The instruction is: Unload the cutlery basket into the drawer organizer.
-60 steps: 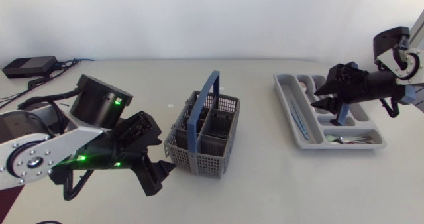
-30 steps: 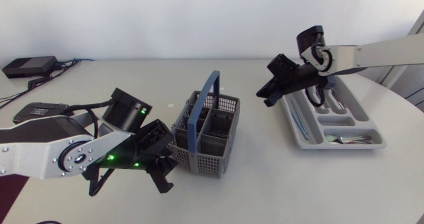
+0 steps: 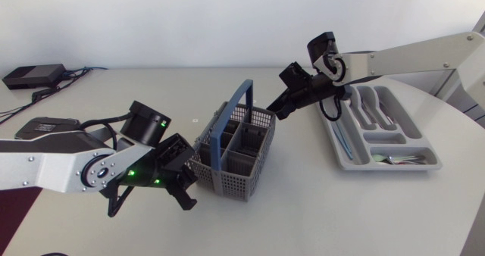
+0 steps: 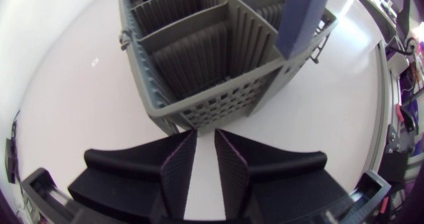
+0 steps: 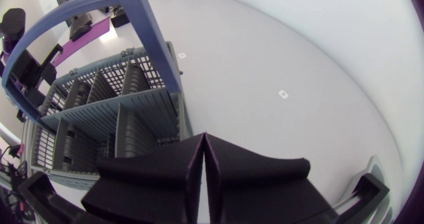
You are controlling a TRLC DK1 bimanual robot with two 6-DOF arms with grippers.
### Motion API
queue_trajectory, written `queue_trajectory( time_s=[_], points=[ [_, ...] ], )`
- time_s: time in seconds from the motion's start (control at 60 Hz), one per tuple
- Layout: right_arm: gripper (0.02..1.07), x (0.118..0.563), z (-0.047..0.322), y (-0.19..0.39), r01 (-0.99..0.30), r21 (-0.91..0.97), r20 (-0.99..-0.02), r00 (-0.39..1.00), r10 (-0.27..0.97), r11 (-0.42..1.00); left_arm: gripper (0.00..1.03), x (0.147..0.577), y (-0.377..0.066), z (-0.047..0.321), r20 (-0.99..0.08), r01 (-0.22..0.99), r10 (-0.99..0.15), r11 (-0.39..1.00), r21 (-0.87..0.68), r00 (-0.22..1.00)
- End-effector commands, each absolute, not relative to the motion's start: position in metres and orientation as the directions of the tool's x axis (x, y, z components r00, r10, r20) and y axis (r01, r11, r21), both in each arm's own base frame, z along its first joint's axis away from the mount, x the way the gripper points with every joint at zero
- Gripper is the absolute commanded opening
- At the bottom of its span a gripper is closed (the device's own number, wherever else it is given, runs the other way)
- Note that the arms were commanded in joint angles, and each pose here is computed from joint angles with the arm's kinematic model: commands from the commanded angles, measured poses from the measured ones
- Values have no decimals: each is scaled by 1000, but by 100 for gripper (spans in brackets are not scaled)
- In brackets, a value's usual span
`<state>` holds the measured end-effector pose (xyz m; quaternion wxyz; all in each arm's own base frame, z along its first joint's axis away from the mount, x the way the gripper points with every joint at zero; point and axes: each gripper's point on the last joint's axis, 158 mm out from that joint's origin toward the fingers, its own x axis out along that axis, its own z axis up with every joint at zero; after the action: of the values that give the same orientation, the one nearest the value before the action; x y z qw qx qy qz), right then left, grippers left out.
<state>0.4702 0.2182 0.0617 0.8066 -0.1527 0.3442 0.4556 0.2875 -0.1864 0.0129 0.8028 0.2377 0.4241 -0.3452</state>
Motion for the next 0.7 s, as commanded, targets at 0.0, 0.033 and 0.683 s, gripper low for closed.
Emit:
queue_trajectory(
  time_s=[0.0,0.033,0.683],
  points=[
    [8,447,50,221,-845,125,-712,289,640,520,23,304,-182,16,-835,739,-344,665,107,430],
    [8,443,48,221,-846,131,-714,281,641,517,23,307,-181,16,-833,736,-343,668,109,435],
    [8,344,53,222,-882,147,-735,205,646,447,23,388,-178,36,-785,688,-354,716,123,508]
  ],
)
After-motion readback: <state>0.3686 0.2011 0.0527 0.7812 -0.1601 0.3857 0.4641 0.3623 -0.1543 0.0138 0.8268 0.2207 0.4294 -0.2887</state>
